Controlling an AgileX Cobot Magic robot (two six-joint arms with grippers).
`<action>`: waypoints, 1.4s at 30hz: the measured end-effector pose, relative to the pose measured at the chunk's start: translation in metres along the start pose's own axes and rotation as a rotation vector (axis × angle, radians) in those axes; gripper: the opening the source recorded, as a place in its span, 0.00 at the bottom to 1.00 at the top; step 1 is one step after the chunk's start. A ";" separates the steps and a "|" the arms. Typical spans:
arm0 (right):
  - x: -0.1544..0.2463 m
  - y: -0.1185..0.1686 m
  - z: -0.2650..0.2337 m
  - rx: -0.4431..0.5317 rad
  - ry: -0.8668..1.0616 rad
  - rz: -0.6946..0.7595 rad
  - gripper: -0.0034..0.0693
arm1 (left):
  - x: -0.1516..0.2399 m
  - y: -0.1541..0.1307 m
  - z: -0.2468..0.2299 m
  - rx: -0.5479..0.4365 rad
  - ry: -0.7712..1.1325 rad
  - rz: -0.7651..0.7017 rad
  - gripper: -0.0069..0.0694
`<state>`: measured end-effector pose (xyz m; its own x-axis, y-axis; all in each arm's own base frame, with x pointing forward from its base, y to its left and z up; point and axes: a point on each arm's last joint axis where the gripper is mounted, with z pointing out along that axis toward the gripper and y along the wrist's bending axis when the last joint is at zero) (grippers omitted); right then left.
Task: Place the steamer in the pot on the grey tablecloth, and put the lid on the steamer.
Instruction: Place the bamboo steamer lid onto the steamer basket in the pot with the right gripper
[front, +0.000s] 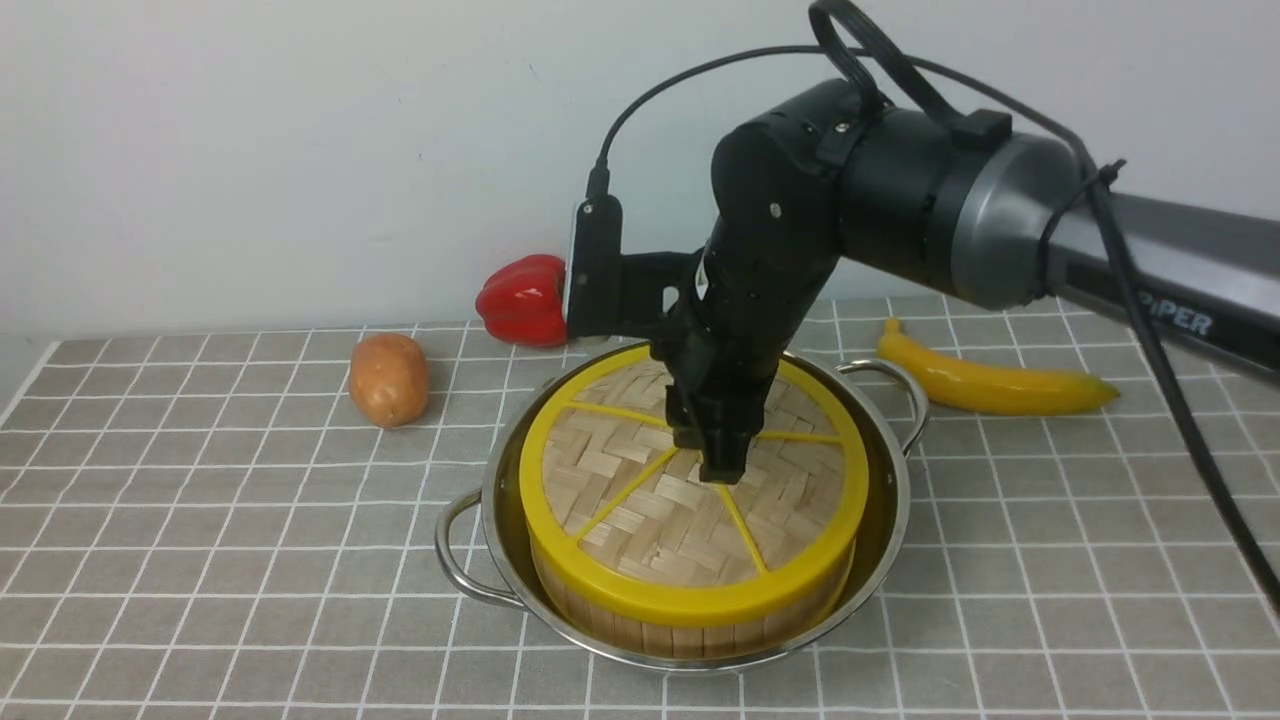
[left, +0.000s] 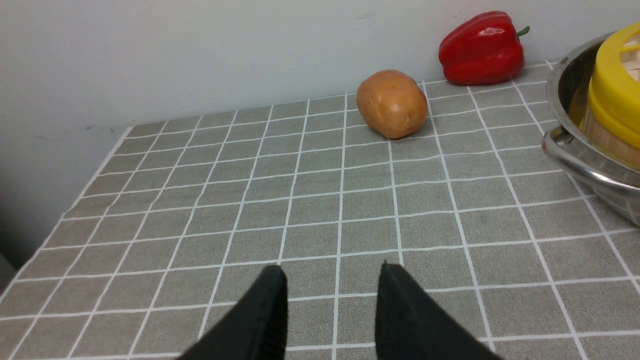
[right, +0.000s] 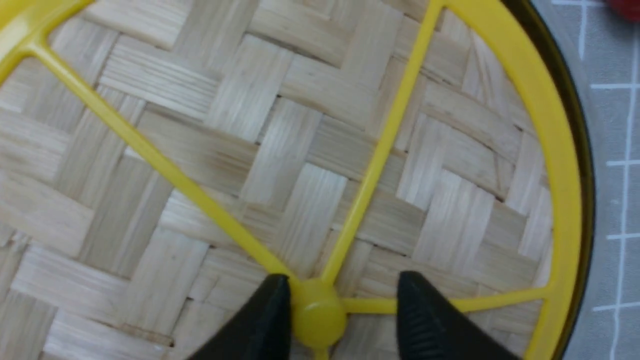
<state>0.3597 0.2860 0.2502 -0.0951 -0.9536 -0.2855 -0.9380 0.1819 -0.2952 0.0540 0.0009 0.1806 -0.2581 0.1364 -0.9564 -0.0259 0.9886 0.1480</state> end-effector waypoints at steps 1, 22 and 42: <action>0.000 0.000 0.000 0.001 -0.001 0.000 0.54 | 0.000 0.000 0.000 0.000 0.000 0.000 0.41; 0.006 0.008 -0.006 -0.085 0.068 0.080 0.36 | 0.000 0.000 0.000 0.000 0.000 0.000 0.41; 0.007 -0.002 -0.005 -0.011 0.045 0.086 0.32 | 0.000 0.000 0.000 0.000 0.000 0.000 0.41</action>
<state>0.3592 0.2774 0.2535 -0.1896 -0.9445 -0.2681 -0.9293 0.2608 -0.2615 0.0540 0.0009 0.1806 -0.2581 0.1364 -0.9564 -0.0259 0.9886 0.1480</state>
